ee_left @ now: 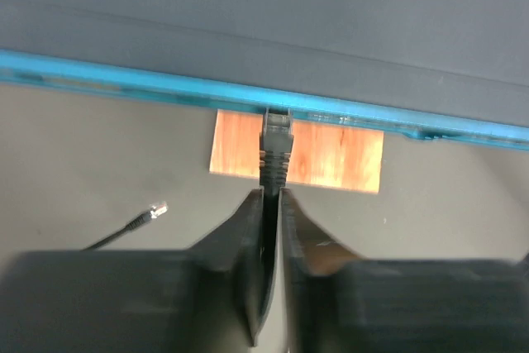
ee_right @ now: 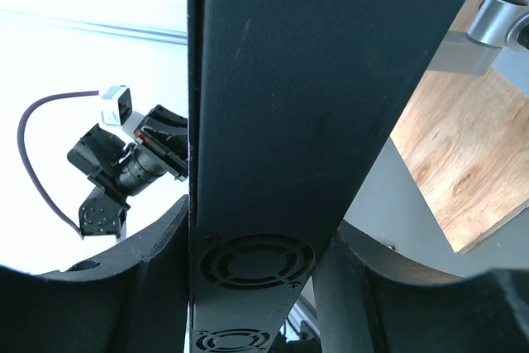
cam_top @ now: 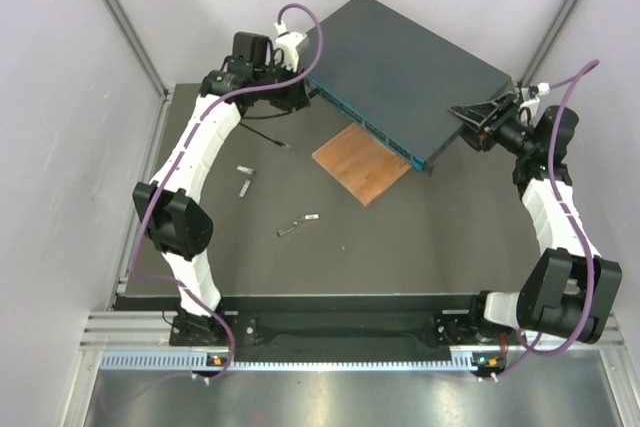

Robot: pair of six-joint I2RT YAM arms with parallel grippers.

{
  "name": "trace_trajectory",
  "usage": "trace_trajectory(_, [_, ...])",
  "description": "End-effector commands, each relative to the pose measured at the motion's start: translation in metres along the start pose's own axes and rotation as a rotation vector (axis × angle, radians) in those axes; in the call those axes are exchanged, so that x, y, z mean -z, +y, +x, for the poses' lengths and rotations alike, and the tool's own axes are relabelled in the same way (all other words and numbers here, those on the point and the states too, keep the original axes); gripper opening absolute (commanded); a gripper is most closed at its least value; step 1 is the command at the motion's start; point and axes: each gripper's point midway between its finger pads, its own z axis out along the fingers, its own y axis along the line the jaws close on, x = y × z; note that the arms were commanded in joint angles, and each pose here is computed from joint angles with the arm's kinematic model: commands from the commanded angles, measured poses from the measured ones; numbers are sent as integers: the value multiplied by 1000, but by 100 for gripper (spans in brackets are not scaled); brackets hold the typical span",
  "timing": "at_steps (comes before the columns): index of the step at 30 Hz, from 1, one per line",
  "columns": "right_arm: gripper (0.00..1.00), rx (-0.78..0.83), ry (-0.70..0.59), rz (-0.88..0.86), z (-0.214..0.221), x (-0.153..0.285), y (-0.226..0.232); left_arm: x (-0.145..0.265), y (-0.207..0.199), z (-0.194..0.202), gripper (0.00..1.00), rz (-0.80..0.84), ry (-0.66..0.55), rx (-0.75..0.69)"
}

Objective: Insert the plug into the switch port

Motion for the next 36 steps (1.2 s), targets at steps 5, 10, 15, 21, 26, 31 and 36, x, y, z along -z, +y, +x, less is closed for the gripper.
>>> trace_trajectory(5, [39,219,25,-3,1,-1,-2,37,3,-40,38,-11,-195,-47])
trace_trajectory(10, [75,238,-4,9,-9,16,1,71,11,-14,49,-27,-162,5])
trace_trajectory(15, [97,249,-35,45,-19,42,-1,116,28,16,63,-67,-148,81])
trace_trajectory(21, [100,327,-27,140,-19,77,-13,159,75,92,66,-203,-60,185])
trace_trajectory(26, [100,458,-58,196,-31,108,-20,168,105,163,65,-270,110,196])
trace_trajectory(31, [100,652,-63,297,-41,121,-9,148,120,225,58,-275,335,149])
trace_trajectory(36, [100,798,-69,340,-43,131,12,116,131,256,54,-293,453,157])
